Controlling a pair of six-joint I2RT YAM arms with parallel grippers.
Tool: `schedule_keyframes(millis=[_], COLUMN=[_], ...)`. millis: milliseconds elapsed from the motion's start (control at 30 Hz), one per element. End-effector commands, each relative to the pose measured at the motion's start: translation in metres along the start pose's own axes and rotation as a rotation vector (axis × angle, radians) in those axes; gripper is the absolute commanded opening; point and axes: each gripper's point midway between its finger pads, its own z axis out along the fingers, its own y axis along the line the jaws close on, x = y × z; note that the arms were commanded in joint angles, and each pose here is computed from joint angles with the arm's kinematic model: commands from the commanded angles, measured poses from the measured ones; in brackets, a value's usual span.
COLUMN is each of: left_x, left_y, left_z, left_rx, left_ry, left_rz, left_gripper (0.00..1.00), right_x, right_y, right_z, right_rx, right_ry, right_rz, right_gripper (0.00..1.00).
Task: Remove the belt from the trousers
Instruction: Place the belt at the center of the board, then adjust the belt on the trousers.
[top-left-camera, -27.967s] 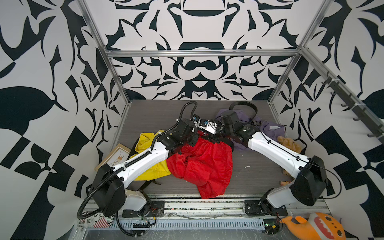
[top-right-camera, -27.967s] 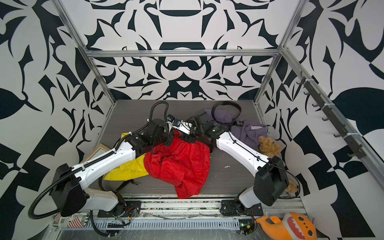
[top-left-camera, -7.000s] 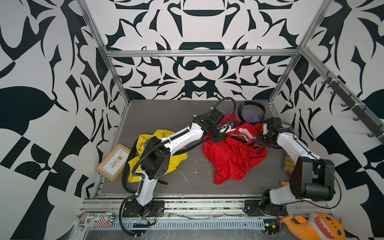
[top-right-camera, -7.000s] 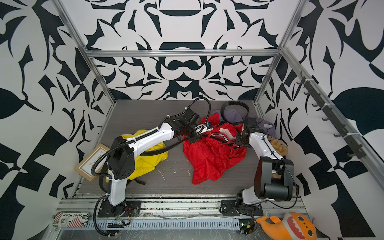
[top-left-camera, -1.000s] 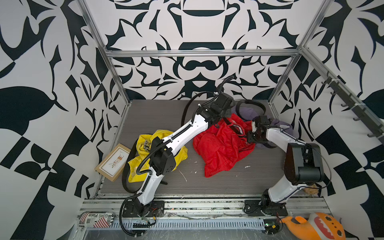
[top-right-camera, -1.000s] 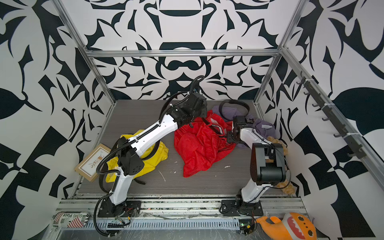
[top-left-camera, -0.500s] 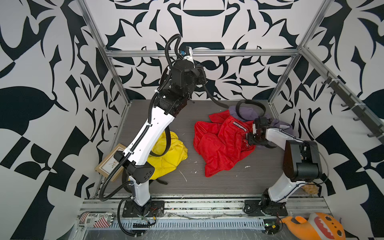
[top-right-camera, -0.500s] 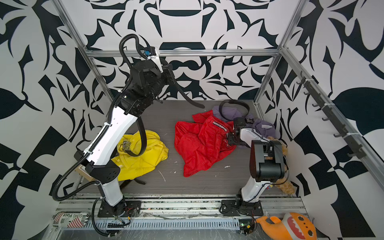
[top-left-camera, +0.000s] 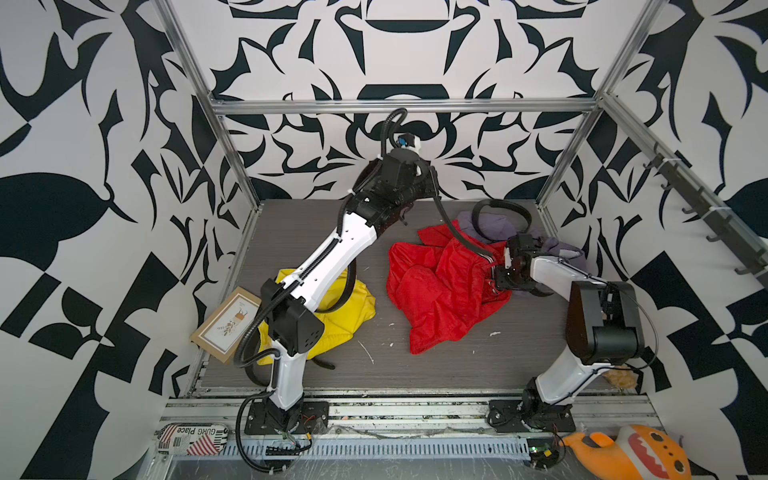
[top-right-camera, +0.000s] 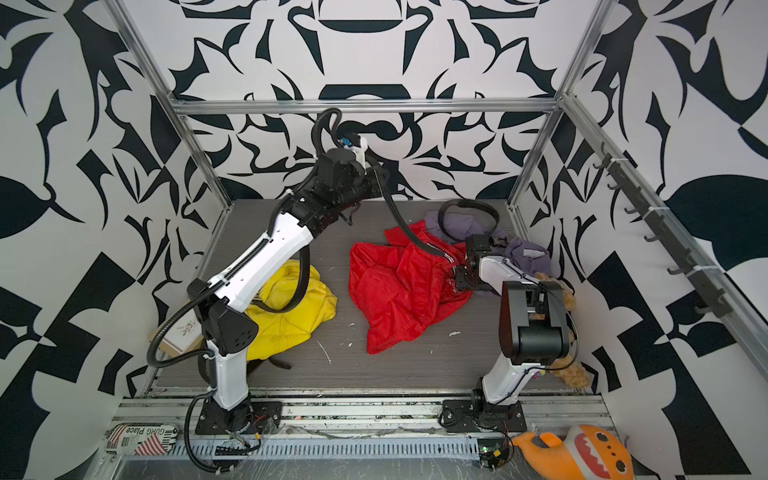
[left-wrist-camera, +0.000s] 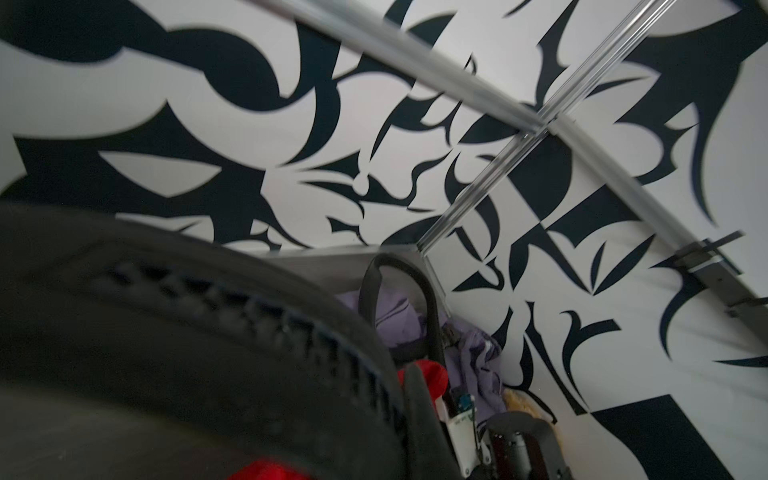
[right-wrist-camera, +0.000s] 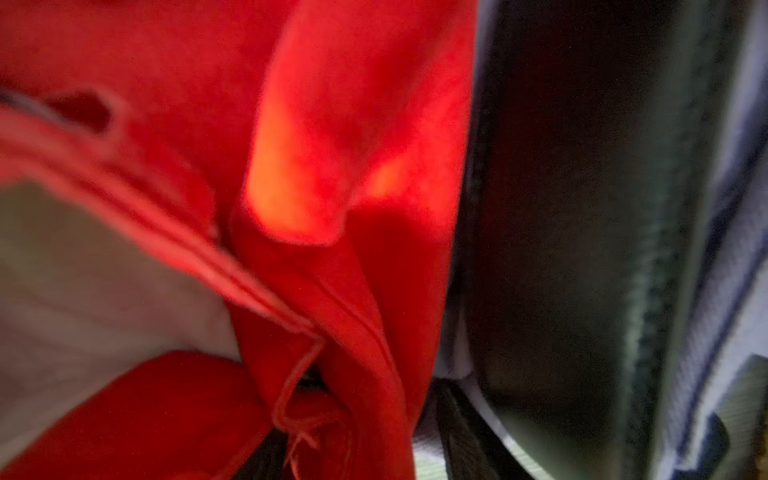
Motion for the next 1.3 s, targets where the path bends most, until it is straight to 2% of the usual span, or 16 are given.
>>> schedule_keyframes(millis=[0, 33, 67, 100, 133, 167, 233, 267, 333, 433, 500, 633, 767, 900, 1167, 1267], left_x=[0.038, 0.051, 0.066, 0.080, 0.091, 0.101, 0.116, 0.122, 0.127, 0.123, 0.116, 0.126, 0.164, 0.200, 0.223, 0.228], left_y=[0.009, 0.017, 0.025, 0.033, 0.041, 0.044, 0.045, 0.043, 0.038, 0.033, 0.042, 0.095, 0.146, 0.168, 0.190, 0.203], left_z=[0.035, 0.043, 0.053, 0.060, 0.062, 0.061, 0.050, 0.041, 0.017, -0.026, -0.059, -0.115, -0.150, -0.159, -0.138, -0.129], left_rx=[0.030, 0.012, -0.002, -0.018, -0.036, -0.044, -0.053, -0.054, -0.062, -0.081, -0.148, -0.365, -0.519, -0.571, -0.605, -0.639], left_ry=[0.101, 0.139, 0.182, 0.226, 0.267, 0.307, 0.361, 0.381, 0.403, 0.435, 0.444, 0.557, 0.748, 0.884, 0.904, 0.908], left_rz=[-0.080, -0.086, -0.093, -0.108, -0.129, -0.145, -0.159, -0.162, -0.145, -0.074, 0.007, 0.120, 0.221, 0.246, 0.271, 0.307], left_gripper=[0.00, 0.00, 0.13, 0.37, 0.56, 0.70, 0.84, 0.84, 0.92, 0.95, 0.96, 0.98, 0.94, 0.88, 0.72, 0.70], right_x=[0.021, 0.021, 0.021, 0.021, 0.022, 0.022, 0.020, 0.020, 0.018, 0.017, 0.018, 0.019, 0.018, 0.020, 0.022, 0.022], right_y=[-0.001, 0.000, 0.001, 0.001, 0.002, 0.002, 0.002, 0.002, 0.002, 0.002, 0.002, 0.003, 0.005, 0.004, 0.003, 0.003], right_z=[-0.005, -0.005, -0.005, -0.005, -0.006, -0.007, -0.010, -0.011, -0.013, -0.016, -0.016, -0.019, -0.021, -0.022, -0.023, -0.024], right_rx=[0.019, 0.018, 0.017, 0.015, 0.014, 0.014, 0.014, 0.015, 0.013, 0.009, 0.007, 0.002, 0.000, 0.003, 0.007, 0.007], right_ry=[0.070, 0.069, 0.071, 0.071, 0.072, 0.072, 0.064, 0.062, 0.058, 0.052, 0.050, 0.047, 0.044, 0.046, 0.047, 0.045], right_rz=[-0.010, -0.011, -0.011, -0.013, -0.014, -0.018, -0.020, -0.020, -0.019, -0.018, -0.017, -0.015, -0.021, -0.023, -0.031, -0.034], right_gripper=[0.60, 0.60, 0.60, 0.60, 0.60, 0.60, 0.60, 0.60, 0.60, 0.60, 0.60, 0.61, 0.61, 0.61, 0.62, 0.62])
